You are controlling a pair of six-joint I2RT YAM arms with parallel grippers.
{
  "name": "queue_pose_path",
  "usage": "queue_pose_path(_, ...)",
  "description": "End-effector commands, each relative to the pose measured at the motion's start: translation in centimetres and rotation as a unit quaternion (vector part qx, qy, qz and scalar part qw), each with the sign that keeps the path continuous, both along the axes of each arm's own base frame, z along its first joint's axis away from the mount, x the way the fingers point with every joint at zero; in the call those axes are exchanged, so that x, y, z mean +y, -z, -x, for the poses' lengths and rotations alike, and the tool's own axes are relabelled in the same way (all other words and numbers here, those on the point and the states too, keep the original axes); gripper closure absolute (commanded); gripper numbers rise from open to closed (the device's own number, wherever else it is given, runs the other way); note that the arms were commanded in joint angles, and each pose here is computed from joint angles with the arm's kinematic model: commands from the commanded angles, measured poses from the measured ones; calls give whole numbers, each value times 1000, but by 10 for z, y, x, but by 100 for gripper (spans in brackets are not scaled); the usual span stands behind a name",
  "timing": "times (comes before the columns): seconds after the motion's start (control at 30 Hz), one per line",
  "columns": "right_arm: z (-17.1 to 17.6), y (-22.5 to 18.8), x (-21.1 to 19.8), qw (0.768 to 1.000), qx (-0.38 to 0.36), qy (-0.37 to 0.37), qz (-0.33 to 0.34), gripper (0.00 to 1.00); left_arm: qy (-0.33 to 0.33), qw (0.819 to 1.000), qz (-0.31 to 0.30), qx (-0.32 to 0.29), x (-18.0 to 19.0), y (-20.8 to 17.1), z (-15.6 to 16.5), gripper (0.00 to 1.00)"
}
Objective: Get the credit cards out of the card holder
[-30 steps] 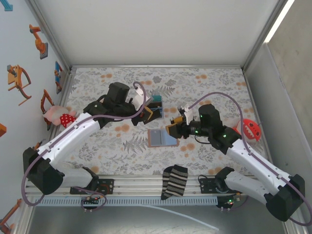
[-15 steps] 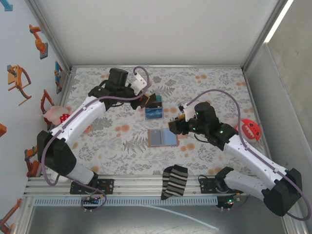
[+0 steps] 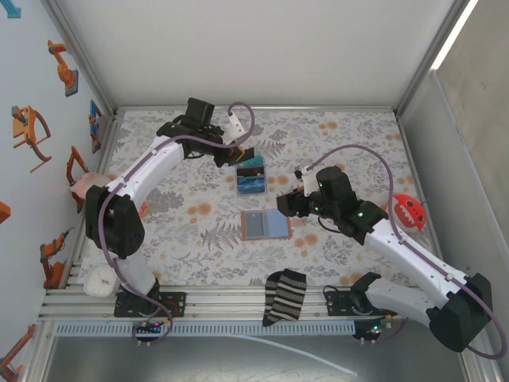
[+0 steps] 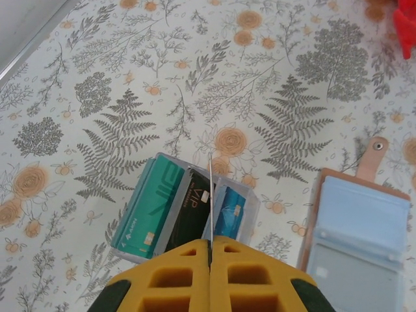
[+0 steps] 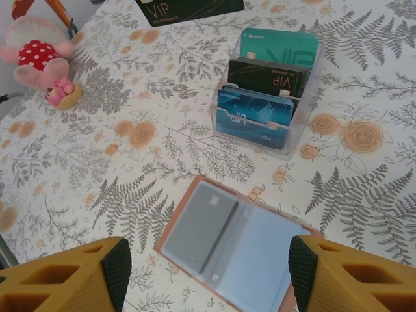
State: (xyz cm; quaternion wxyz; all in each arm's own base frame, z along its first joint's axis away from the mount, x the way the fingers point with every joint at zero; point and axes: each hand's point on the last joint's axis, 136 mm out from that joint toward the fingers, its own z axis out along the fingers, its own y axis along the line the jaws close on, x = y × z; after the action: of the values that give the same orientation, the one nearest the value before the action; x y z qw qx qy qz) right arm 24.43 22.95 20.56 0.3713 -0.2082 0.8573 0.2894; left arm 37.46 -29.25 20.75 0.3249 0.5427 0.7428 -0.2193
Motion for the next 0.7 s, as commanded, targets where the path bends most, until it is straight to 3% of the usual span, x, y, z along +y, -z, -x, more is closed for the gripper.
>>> queue_pose_path(0.0,-7,-14,-8,999,-15,35,-8,35,42,999,-12,-4,-1,7,-4,100)
queue_pose_path(0.67,-5,-17,-26,996,-18,86,-25,35,95,995,-1,-8,-30,50,-52,100)
